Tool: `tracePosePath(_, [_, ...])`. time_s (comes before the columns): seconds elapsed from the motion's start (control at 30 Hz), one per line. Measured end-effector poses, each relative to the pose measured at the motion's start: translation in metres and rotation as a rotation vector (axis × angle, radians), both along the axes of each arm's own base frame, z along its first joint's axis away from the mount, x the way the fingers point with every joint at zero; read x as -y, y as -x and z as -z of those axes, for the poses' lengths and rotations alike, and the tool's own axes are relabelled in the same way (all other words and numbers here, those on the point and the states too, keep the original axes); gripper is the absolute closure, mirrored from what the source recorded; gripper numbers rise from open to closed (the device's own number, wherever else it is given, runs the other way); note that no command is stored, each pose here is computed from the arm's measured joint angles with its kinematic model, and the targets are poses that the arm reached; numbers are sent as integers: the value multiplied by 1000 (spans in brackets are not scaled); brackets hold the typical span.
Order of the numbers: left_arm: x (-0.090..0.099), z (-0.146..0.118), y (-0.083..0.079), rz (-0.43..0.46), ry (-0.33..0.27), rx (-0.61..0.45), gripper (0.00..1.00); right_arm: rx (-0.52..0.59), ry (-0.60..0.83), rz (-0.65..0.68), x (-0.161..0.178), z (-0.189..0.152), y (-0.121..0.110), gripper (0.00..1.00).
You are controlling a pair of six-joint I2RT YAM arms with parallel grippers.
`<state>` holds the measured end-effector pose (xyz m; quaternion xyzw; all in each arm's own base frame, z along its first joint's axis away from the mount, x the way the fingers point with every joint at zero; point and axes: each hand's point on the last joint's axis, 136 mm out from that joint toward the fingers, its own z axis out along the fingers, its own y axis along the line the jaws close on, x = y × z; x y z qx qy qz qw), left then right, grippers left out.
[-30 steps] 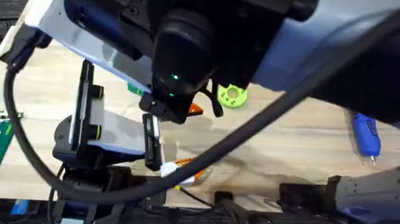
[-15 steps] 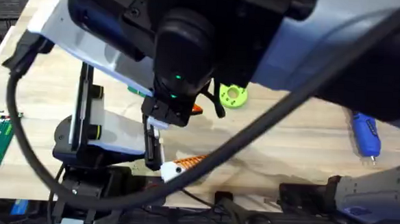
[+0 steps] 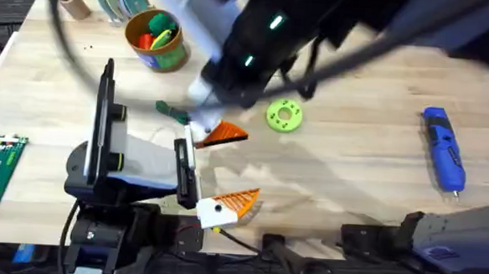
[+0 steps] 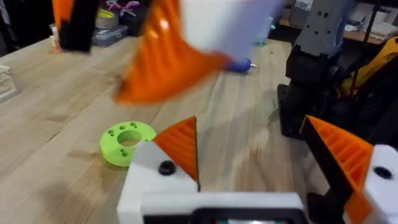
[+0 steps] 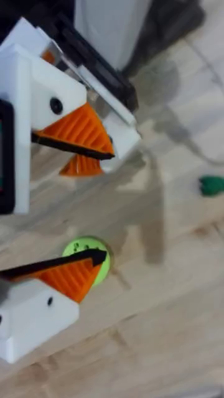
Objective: Pick up the gripper from the table and insert it into the empty holder that is missing its gripper. Then pick up a screw, insert it into the mounting hole, and use the screwdriver to tighten it. Finally, clean up the table by picking up the vegetable and placing it into the bucket.
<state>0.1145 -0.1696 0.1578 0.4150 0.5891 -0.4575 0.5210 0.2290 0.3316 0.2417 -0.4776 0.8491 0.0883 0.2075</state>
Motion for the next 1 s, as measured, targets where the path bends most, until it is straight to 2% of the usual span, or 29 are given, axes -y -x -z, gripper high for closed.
tracePosePath(0.3, [0,0,0,0,0,0,3,1,-127,363,47,-16,-78,82])
tracePosePath(0.4, [0,0,0,0,0,1,120,-2,-166,470,60,-16,-100,82])
tracePosePath(0.43, [0,0,0,0,0,0,179,-2,-176,492,62,-17,-104,82])
tracePosePath(0.47, [0,0,0,0,0,0,282,-1,-185,511,65,-17,-108,82])
tracePosePath(0.6, [0,0,0,0,0,1,913,9,-216,560,72,-21,-121,80])
tracePosePath(0.63, [0,0,0,-1,-2,7,972,12,-221,570,73,-21,-124,79])
tracePosePath(0.87, [0,0,-2,-10,-3,9,996,16,-224,664,104,-21,-144,80])
tracePosePath(1.0, [0,0,-2,-10,-3,9,997,-14,-178,755,145,-16,-148,80])
